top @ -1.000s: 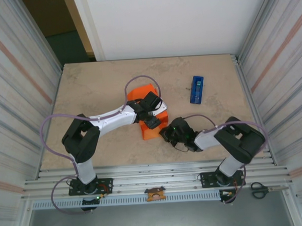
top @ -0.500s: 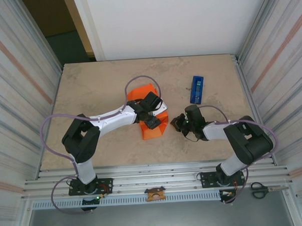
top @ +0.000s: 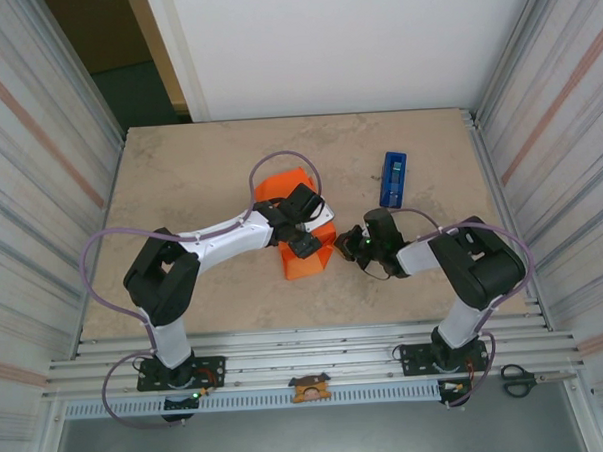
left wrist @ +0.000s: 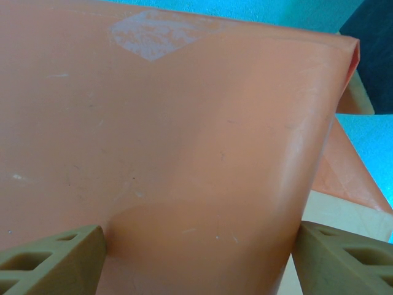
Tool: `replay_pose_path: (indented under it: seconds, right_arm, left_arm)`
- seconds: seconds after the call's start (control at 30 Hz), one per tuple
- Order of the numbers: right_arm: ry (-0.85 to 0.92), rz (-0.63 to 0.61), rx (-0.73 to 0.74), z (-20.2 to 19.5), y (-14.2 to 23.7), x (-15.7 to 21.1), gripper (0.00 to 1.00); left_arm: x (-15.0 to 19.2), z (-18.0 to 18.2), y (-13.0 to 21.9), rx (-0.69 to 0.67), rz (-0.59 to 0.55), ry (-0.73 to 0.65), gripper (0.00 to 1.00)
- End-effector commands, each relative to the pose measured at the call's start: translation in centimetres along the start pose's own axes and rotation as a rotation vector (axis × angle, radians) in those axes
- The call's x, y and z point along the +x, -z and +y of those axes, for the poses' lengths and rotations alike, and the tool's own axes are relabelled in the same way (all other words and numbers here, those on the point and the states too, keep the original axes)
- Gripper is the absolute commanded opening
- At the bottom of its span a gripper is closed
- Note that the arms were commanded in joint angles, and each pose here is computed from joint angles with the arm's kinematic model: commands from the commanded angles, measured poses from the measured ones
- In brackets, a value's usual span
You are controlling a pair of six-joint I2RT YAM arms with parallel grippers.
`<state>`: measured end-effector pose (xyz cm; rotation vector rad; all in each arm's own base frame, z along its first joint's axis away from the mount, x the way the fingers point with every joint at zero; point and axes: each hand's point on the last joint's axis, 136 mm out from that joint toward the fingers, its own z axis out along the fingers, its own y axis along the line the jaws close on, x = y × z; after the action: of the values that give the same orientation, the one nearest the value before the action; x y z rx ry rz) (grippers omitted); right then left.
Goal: Wrap the gift box in paper
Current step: Fold the wrapping paper around the gift box.
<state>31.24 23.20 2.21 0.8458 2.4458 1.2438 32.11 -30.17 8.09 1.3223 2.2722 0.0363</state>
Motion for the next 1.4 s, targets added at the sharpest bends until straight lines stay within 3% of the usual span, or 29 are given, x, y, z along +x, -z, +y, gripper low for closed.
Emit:
replay_pose_path:
  seconds: [0.0,0.27,0.53,0.9,1.37]
  right_arm:
    - [-0.005,-0.008,-0.01,0.1,-0.5,-0.3,0.0]
    - [-0.004,-0.032,0.079,-0.8,0.3,0.0,0.0]
    - [0.014,-0.013,-0.027,1.7,-0.3,0.3,0.0]
    - [-0.009,-0.034,0.132,-2.1,-0.4,1.2,0.0]
    - [-0.007,0.01,0.088,-1.6,0.4,3.6,0.0]
  left_arm:
    - [4.3,-2.9,-1.7,0.103,0.16,-0.029,0.79]
    - [4.5,-2.9,-1.7,0.102,0.166,-0.032,0.79]
    - [4.3,-3.1,-1.9,0.117,0.164,-0.029,0.78]
    - [4.2,-3.2,-1.8,0.126,0.168,-0.028,0.78]
    - [4.1,-3.4,-1.9,0.133,0.162,-0.016,0.77]
